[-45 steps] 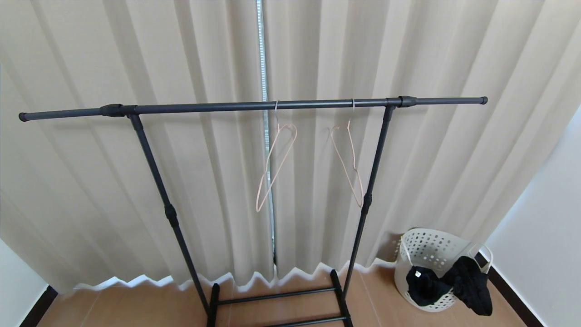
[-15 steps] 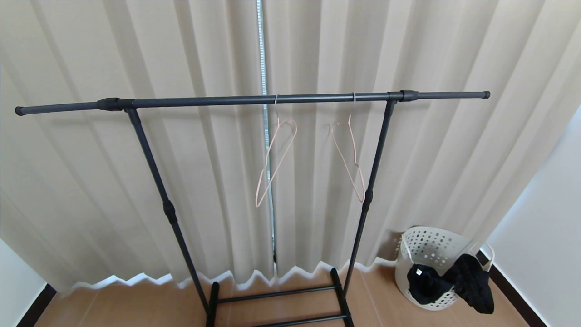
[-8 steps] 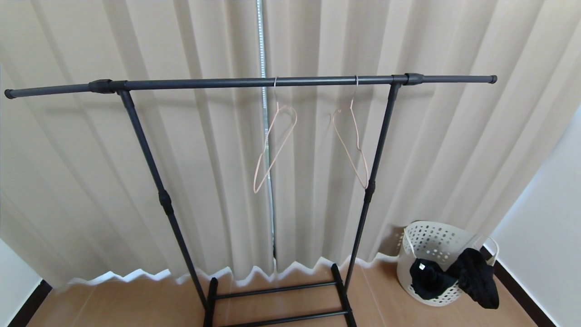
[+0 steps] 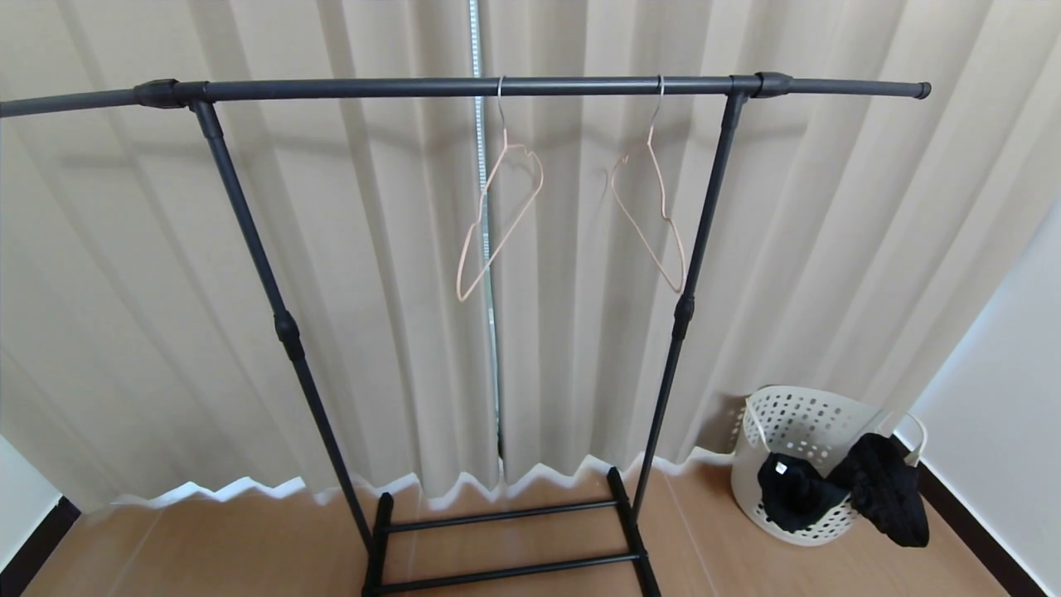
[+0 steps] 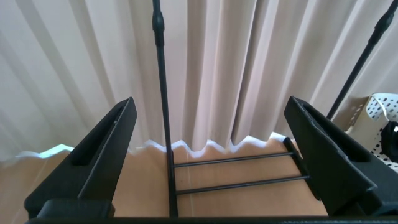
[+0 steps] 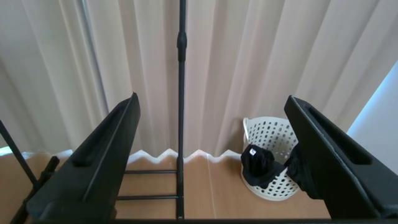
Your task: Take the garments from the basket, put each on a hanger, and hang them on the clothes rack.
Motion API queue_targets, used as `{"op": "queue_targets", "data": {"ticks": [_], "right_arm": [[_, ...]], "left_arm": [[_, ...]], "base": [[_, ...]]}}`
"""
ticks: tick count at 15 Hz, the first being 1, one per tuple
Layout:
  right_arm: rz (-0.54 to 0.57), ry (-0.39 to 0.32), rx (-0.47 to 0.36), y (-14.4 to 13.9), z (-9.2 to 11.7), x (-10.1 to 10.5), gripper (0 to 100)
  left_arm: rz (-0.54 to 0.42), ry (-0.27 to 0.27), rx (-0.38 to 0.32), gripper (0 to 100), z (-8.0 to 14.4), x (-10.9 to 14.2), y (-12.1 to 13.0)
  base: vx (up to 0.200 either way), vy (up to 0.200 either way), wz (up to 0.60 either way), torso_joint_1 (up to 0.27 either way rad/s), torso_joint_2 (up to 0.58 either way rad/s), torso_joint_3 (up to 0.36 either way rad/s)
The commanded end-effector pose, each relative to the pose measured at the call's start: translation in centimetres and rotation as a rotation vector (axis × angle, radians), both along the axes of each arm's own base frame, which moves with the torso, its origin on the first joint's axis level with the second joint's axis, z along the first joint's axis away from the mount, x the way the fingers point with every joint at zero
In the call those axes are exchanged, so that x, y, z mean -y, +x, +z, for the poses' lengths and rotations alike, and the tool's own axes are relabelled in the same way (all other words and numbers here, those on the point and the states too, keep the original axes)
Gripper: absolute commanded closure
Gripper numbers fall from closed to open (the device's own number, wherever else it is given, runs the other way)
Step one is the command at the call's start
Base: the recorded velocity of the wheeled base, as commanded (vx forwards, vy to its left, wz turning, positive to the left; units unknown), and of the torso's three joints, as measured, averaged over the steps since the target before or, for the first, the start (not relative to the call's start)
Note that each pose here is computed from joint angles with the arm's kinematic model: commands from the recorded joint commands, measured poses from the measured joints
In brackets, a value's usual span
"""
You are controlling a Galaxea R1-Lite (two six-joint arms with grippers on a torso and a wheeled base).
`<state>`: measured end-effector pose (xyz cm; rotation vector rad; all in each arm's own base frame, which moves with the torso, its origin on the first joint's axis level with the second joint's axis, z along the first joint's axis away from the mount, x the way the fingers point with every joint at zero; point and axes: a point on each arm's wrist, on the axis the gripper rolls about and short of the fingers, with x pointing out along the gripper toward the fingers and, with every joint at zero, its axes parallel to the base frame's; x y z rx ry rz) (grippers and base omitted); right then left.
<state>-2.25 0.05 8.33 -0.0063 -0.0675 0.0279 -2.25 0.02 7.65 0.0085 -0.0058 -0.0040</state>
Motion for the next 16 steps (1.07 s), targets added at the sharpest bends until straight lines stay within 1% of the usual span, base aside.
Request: {"op": "queue_targets", "data": {"ticks": [1, 9, 16], "right_arm": [[0.001, -0.001, 0.0, 0.0, 0.01, 0.0, 0], [0.001, -0.001, 0.0, 0.0, 0.01, 0.0, 0], [-0.001, -0.001, 0.0, 0.0, 0.01, 0.0, 0]], "left_arm": [[-0.001, 0.001, 0.0, 0, 0.0, 0.0, 0.0], [0.001, -0.001, 0.0, 0, 0.0, 0.0, 0.0], [0.001, -0.001, 0.0, 0, 0.0, 0.0, 0.0]], "base": [[0.0, 0.0, 0.0, -0.193, 0.52, 0.325], [0.0, 0.0, 0.0, -0.165, 0.5, 0.333], [0.0, 0.0, 0.0, -0.093, 0.46, 0.362]]}}
